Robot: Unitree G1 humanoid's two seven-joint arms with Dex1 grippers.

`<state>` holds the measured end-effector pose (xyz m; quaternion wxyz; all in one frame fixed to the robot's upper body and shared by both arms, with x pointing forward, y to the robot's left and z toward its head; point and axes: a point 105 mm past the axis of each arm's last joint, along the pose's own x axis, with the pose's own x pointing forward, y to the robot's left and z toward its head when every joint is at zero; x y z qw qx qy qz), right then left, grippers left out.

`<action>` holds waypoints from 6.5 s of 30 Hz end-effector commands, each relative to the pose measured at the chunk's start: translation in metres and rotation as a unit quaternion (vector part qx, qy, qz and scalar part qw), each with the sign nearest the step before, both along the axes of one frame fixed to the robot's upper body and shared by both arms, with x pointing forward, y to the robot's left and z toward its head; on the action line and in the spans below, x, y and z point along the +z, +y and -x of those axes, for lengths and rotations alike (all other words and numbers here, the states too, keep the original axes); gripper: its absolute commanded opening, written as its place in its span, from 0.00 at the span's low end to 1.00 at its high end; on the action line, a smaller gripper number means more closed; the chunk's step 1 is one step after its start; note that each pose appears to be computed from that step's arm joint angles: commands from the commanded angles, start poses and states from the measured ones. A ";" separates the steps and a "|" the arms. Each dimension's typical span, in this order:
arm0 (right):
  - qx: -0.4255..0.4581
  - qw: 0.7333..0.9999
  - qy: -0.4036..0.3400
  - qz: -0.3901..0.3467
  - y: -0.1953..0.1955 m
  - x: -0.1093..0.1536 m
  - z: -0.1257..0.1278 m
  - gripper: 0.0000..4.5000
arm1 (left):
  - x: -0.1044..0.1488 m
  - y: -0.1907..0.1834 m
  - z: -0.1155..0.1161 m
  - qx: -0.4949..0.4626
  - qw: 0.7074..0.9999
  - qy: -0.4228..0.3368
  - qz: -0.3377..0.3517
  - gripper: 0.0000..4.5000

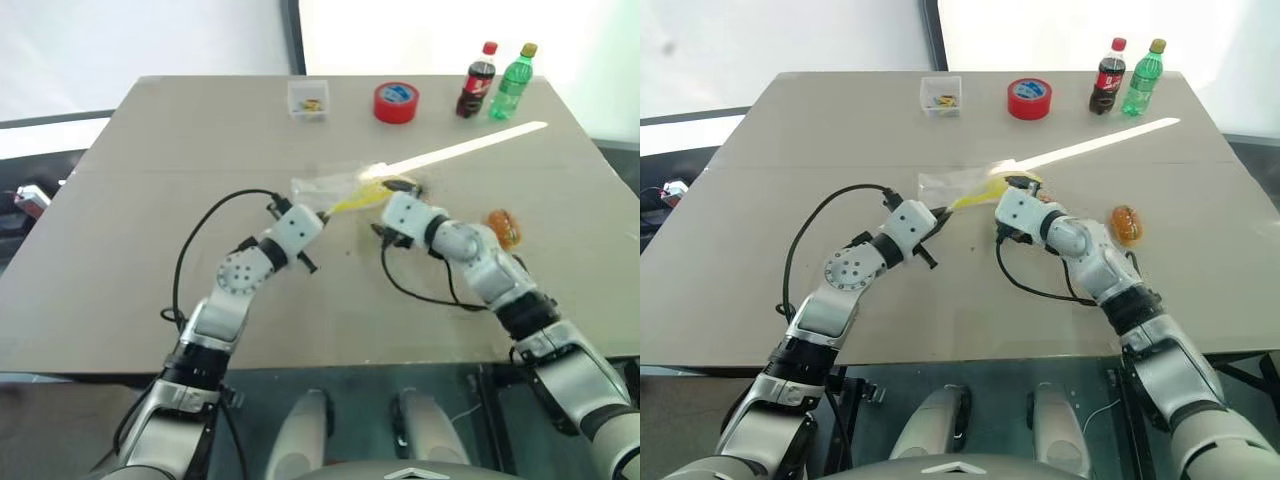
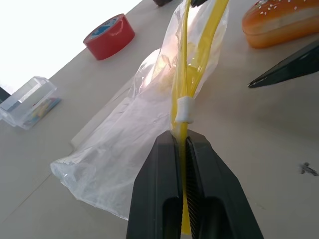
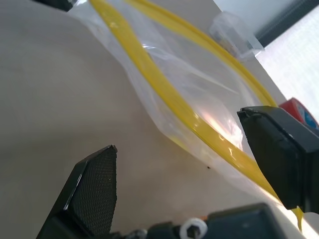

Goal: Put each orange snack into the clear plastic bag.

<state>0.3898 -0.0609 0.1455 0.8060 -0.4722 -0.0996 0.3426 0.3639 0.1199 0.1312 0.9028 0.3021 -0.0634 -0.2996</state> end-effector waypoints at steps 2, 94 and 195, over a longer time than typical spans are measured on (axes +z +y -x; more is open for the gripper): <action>-0.007 0.990 0.056 -0.126 -0.010 0.027 0.010 0.99 | 0.012 0.004 -0.003 0.010 1.000 -0.017 0.012 0.00; 0.046 0.984 -0.085 0.151 0.030 0.017 -0.029 0.94 | 0.009 -0.030 -0.003 -0.044 0.999 -0.015 0.016 0.00; -0.025 0.904 0.310 -0.294 -0.034 -0.002 0.010 0.01 | 0.007 -0.044 0.008 -0.052 0.998 -0.018 0.030 0.00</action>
